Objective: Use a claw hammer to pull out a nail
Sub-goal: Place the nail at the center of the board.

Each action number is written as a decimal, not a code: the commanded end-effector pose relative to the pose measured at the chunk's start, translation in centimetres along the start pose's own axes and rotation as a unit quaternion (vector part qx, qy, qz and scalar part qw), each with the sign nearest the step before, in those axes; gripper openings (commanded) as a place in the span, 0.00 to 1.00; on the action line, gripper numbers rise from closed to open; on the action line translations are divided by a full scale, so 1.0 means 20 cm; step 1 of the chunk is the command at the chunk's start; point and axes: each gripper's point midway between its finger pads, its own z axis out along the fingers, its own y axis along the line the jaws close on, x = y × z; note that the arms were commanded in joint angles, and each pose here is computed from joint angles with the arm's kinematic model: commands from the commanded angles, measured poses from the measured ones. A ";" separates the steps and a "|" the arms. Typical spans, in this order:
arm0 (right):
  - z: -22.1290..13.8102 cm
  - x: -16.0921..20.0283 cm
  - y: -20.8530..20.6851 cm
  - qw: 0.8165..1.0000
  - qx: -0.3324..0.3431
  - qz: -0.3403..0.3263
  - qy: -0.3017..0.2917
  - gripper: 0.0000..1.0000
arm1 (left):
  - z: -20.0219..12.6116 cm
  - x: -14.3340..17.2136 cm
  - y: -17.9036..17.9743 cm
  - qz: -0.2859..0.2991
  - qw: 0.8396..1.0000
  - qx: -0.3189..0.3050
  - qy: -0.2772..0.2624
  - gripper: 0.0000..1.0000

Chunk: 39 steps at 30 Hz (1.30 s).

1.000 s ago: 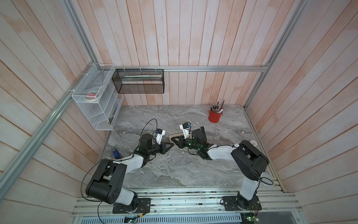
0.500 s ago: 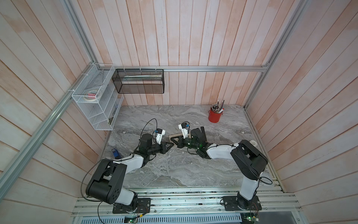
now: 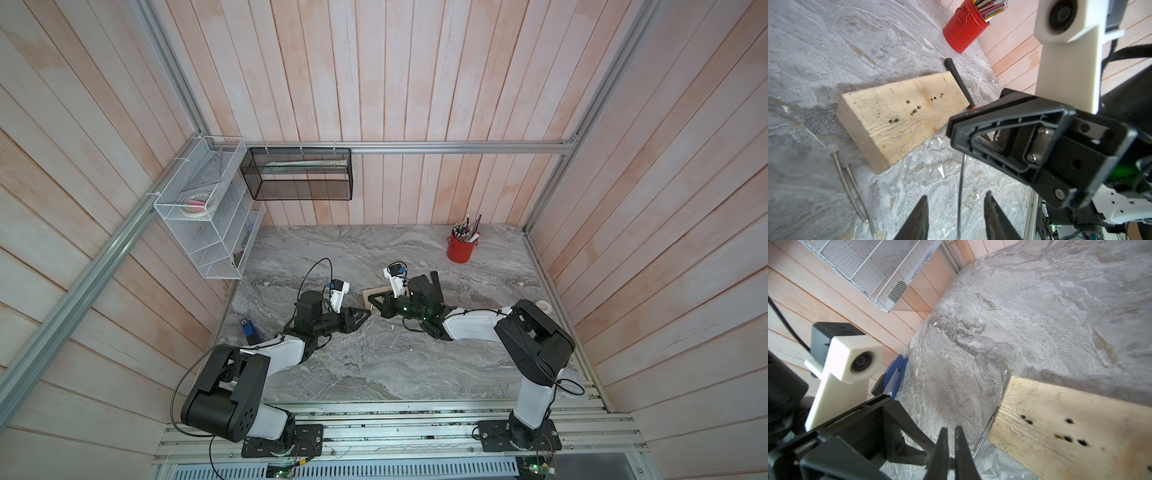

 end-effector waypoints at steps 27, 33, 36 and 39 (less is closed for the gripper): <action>0.45 0.26 -0.14 0.985 0.098 -0.105 0.093 0.28 | -0.33 -0.05 0.36 -0.091 0.976 -0.165 -0.105 0.49; 0.41 0.18 -0.11 0.983 0.103 -0.126 0.082 0.38 | -0.33 -0.06 0.36 -0.088 0.977 -0.162 -0.105 0.50; 0.34 0.08 -0.03 0.983 0.099 -0.140 0.059 0.38 | -0.34 -0.09 0.35 -0.081 0.976 -0.168 -0.109 0.54; 0.20 -0.07 0.08 0.983 0.094 -0.159 0.018 0.43 | -0.37 -0.15 0.37 -0.067 0.971 -0.195 -0.123 0.64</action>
